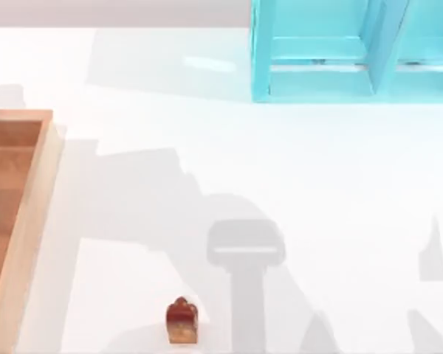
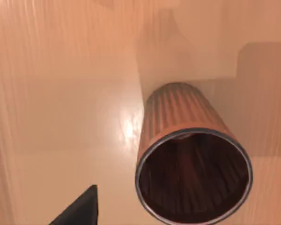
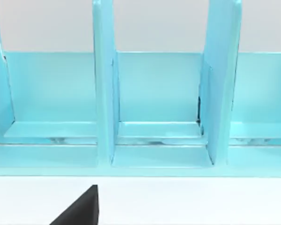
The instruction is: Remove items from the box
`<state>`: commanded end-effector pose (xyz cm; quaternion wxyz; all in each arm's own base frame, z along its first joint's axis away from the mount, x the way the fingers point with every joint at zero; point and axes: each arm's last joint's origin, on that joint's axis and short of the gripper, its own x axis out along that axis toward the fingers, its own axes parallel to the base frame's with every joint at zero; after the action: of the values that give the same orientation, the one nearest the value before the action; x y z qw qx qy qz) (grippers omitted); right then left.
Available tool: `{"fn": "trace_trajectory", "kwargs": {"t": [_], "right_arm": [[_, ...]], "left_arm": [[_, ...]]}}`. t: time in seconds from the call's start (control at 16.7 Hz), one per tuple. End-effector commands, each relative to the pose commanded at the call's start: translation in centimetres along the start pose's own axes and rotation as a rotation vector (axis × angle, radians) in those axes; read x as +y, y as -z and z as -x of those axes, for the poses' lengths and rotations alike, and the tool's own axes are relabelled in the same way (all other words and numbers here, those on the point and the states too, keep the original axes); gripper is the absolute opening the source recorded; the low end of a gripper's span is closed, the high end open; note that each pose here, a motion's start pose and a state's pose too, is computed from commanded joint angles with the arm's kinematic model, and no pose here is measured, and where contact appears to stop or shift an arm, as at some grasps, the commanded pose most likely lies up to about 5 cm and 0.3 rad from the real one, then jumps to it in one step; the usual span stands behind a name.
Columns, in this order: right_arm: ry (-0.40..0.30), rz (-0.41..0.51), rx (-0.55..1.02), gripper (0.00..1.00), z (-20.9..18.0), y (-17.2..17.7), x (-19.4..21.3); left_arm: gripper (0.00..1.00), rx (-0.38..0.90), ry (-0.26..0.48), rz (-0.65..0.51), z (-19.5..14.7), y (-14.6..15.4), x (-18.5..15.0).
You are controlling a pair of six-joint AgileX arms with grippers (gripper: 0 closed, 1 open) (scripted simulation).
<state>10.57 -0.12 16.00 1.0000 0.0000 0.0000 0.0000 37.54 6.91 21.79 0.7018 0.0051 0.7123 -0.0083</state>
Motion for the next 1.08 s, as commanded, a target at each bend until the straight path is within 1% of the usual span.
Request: {"fn": "trace_trajectory", "kwargs": {"t": [0.18, 0.36, 0.54, 0.78, 1.08], "right_arm": [[0.0, 0.0, 0.0, 1.0, 0.0, 0.0, 0.0], [0.0, 0.0, 0.0, 1.0, 0.0, 0.0, 0.0], [0.0, 0.0, 0.0, 1.0, 0.0, 0.0, 0.0], [0.0, 0.0, 0.0, 1.0, 0.0, 0.0, 0.0], [0.0, 0.0, 0.0, 1.0, 0.0, 0.0, 0.0]], "left_arm": [[1.0, -0.013, -0.002, 0.0, -3.3, -0.3, 0.4], [1.0, -0.01, -0.002, 0.0, -5.4, 0.6, -0.5], [1.0, -0.012, -0.002, 0.0, -6.0, 1.3, -1.4], [1.0, -0.013, -0.002, 0.0, -6.0, 1.3, -1.4], [0.62, -0.013, -0.002, 0.0, -6.0, 1.3, -1.4]]}}
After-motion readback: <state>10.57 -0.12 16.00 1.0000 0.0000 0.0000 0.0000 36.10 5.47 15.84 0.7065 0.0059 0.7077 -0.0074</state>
